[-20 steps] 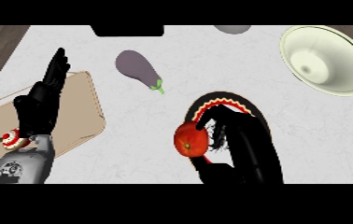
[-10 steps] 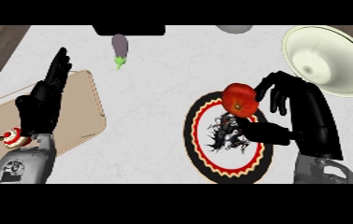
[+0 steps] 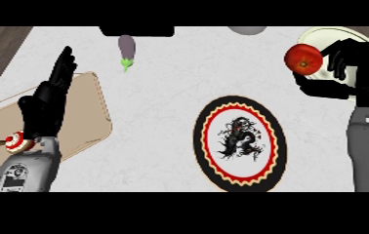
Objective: Pick the tomato from the plate and place it in the bowl
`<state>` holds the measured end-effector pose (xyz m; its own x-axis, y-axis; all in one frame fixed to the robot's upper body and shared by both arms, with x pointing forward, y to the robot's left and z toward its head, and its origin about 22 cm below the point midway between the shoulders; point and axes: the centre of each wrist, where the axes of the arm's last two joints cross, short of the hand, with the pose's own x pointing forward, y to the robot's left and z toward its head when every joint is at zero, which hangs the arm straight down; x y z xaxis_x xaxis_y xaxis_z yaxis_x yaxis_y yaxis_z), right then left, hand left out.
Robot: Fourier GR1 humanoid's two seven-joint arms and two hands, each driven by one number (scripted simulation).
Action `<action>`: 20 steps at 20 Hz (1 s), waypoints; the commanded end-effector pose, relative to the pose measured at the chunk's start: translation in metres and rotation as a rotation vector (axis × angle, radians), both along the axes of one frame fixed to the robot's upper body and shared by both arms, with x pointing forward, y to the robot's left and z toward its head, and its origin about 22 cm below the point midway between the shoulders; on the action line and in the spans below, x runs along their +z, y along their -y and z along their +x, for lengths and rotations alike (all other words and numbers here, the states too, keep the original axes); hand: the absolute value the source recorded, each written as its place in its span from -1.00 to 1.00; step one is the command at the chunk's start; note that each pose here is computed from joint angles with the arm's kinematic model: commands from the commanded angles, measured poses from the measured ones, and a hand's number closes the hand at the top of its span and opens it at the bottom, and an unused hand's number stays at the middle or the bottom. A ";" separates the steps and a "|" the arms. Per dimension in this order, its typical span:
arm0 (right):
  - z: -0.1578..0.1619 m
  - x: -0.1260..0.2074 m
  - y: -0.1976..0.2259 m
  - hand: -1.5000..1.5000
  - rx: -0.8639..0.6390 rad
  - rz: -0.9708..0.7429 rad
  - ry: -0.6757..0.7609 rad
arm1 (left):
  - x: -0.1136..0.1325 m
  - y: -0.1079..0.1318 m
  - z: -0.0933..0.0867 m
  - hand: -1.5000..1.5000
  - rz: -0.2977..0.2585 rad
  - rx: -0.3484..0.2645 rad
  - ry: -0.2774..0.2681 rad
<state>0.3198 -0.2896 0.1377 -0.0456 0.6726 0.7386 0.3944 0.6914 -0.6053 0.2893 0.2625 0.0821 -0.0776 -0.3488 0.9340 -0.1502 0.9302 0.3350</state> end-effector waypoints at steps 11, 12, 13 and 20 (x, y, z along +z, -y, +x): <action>0.049 -0.042 0.128 1.00 -0.251 -0.317 0.006 | -0.003 0.016 -0.001 0.00 0.009 -0.037 0.013; 0.048 -0.052 0.128 1.00 -0.272 -0.366 0.005 | -0.008 0.026 0.002 0.00 -0.017 -0.033 0.014; 0.056 -0.042 0.135 1.00 -0.302 -0.329 0.021 | -0.010 0.008 0.005 0.00 -0.017 -0.043 0.011; 0.056 -0.069 0.146 -1.00 -0.275 -0.147 -0.141 | 0.002 0.008 0.005 0.00 -0.008 -0.076 0.028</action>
<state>0.3778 -0.4309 0.0848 0.2121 0.7955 0.5676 0.5124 0.4040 -0.7578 0.2968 0.2503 0.0855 -0.1180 -0.3419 0.9323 -0.1086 0.9377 0.3301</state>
